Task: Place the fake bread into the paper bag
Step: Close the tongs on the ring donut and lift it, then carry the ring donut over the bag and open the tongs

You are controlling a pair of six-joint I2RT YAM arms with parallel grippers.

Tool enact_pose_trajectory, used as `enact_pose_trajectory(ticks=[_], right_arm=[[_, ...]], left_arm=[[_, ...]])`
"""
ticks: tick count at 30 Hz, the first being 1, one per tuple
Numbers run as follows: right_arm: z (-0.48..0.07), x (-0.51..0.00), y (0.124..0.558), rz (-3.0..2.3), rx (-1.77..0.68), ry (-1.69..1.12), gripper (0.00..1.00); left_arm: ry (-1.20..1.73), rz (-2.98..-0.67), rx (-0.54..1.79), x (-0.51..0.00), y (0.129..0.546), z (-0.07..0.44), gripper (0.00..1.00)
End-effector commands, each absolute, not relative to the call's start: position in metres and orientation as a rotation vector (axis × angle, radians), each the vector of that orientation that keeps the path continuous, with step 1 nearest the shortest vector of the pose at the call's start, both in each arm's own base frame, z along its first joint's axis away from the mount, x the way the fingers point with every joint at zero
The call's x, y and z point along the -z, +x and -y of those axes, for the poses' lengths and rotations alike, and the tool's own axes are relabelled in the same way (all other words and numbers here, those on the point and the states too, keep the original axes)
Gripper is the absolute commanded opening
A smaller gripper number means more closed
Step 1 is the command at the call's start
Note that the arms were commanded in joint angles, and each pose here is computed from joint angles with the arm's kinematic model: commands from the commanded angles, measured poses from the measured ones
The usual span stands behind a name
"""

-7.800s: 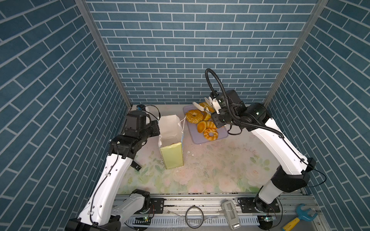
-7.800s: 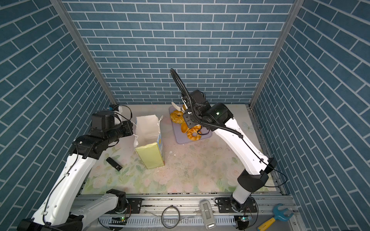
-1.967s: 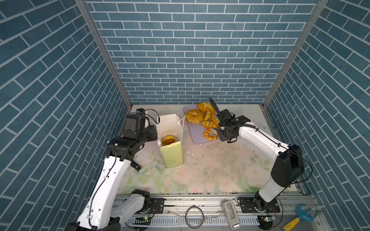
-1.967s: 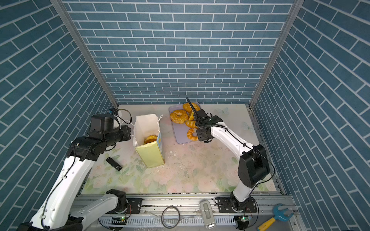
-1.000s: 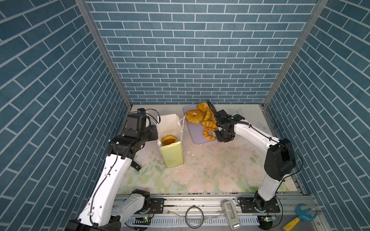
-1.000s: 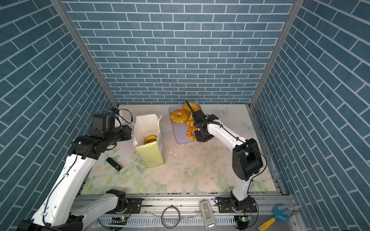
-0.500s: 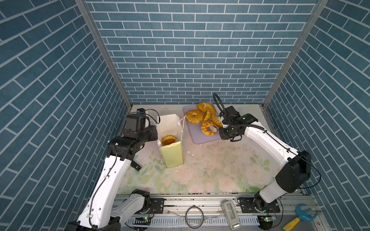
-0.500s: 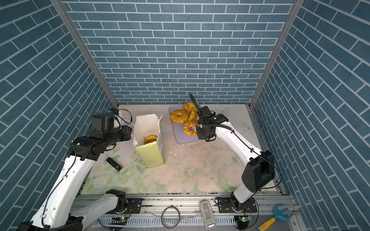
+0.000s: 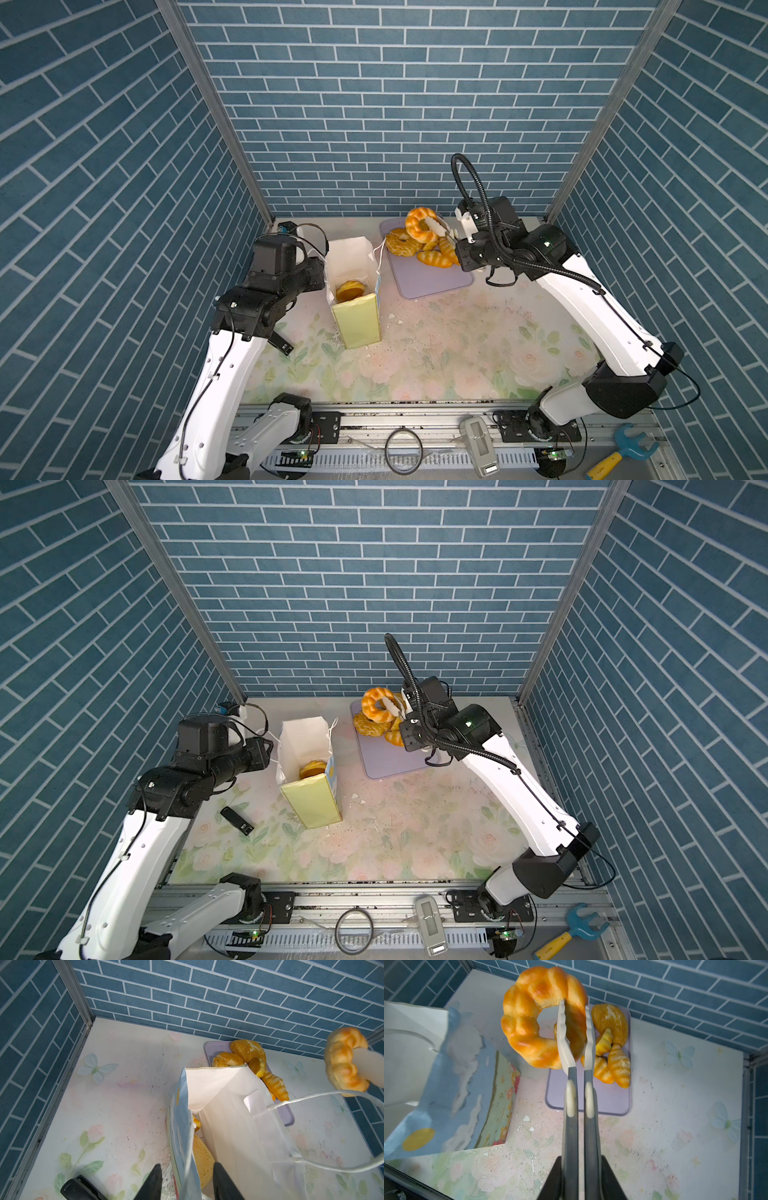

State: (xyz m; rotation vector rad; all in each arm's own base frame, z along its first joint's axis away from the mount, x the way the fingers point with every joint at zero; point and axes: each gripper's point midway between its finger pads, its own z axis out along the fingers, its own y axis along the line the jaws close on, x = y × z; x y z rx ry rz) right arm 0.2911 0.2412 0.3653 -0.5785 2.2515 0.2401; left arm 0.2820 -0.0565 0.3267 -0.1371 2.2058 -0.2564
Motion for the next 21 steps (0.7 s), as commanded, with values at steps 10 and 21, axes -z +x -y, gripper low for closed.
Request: enact_pose_trajectory(ticks=[10, 21], right_arm=[[-0.328, -0.432, 0.256, -1.906, -0.194, -0.955, 0.17], [-0.372, -0.396, 0.244, -1.878, -0.056, -1.175, 0.18]], left_arm=[[-0.23, -2.187, 0.358, -0.328, 0.289, 0.049, 0.46], [-0.288, -2.195, 0.447, -0.317, 0.298, 0.046, 0.29]])
